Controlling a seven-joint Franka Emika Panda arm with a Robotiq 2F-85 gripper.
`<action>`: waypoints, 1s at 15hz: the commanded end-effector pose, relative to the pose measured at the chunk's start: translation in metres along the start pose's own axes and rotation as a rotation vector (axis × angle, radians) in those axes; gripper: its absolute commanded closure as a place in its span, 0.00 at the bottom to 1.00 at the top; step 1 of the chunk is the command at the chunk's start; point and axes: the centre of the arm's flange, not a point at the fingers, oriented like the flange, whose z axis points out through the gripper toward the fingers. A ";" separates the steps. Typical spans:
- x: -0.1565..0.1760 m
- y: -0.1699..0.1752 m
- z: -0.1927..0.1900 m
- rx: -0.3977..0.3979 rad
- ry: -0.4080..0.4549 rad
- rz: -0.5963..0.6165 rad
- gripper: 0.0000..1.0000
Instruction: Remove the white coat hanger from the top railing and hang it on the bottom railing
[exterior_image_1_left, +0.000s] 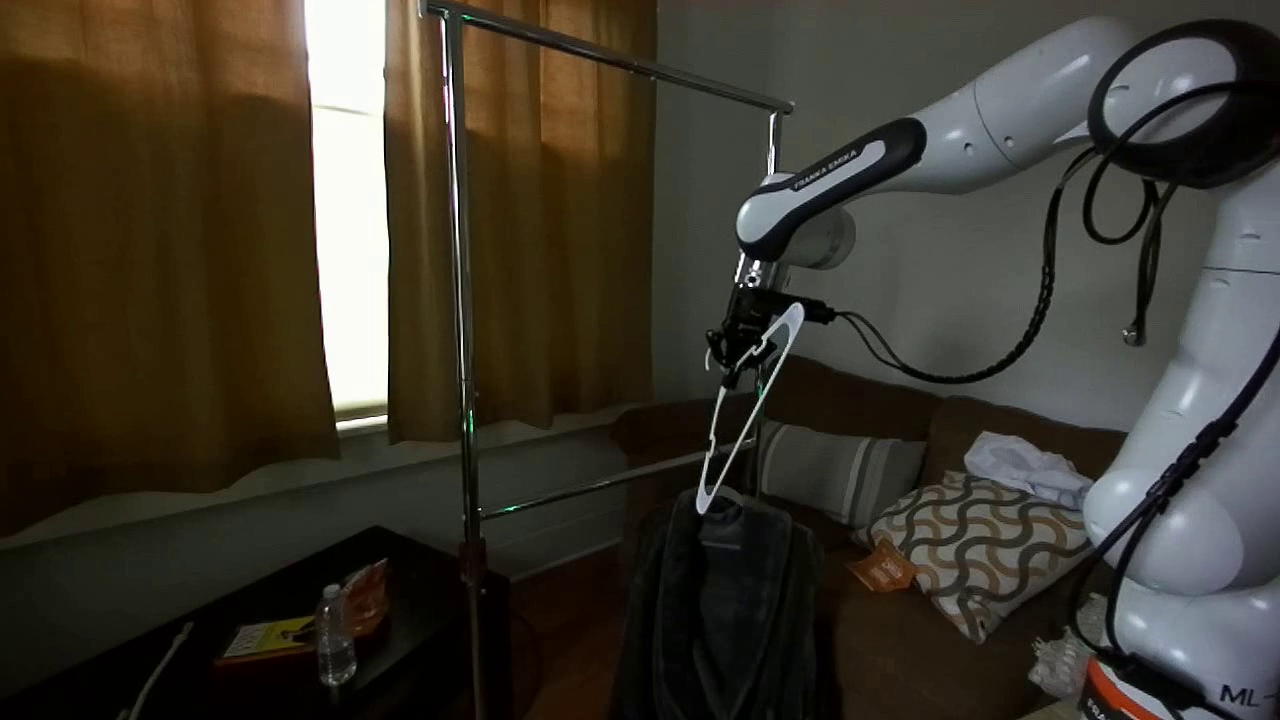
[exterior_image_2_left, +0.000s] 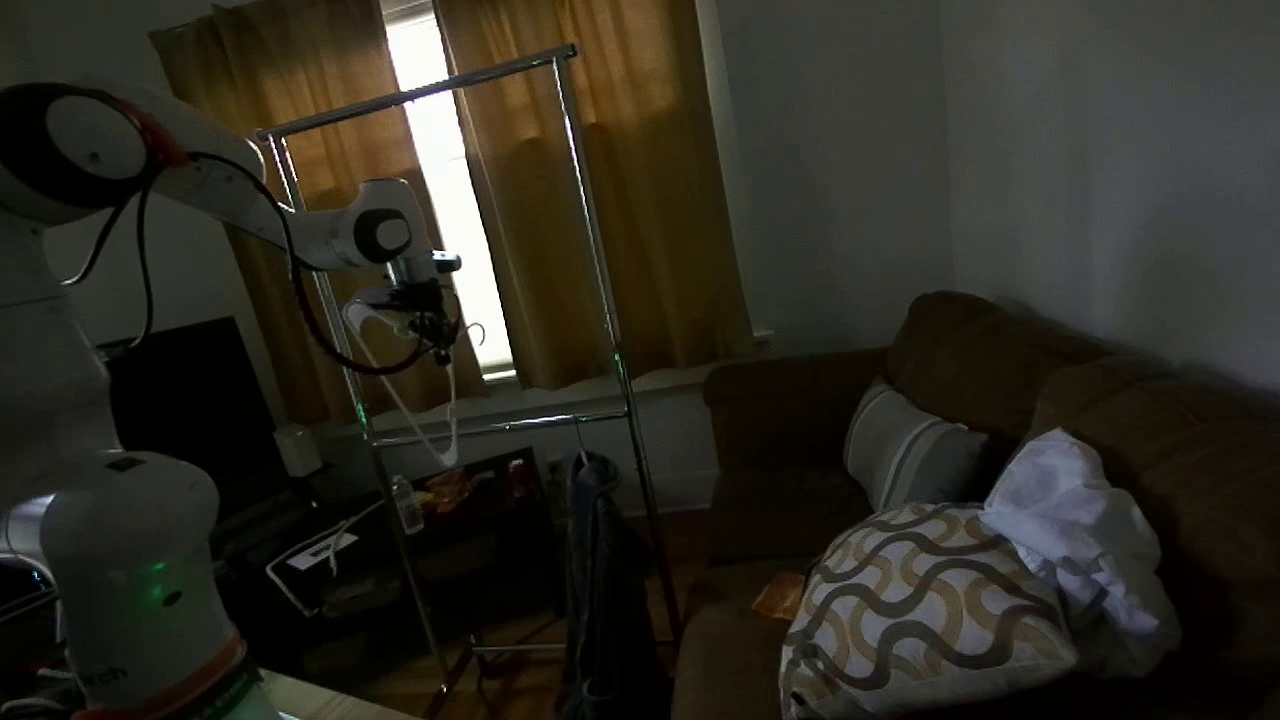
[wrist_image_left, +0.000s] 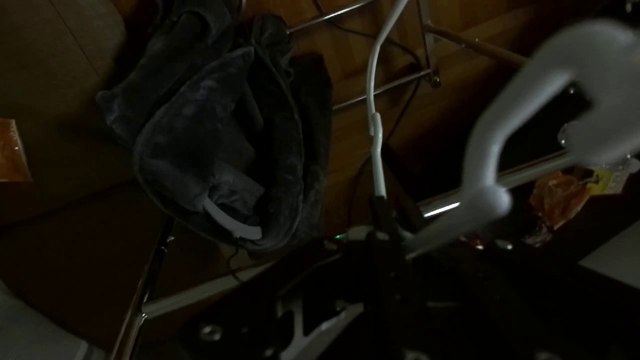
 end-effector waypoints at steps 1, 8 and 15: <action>0.008 -0.003 0.036 0.017 -0.048 -0.106 0.98; 0.033 -0.006 0.090 0.023 -0.038 -0.220 0.98; 0.053 -0.005 0.130 0.028 -0.004 -0.265 0.98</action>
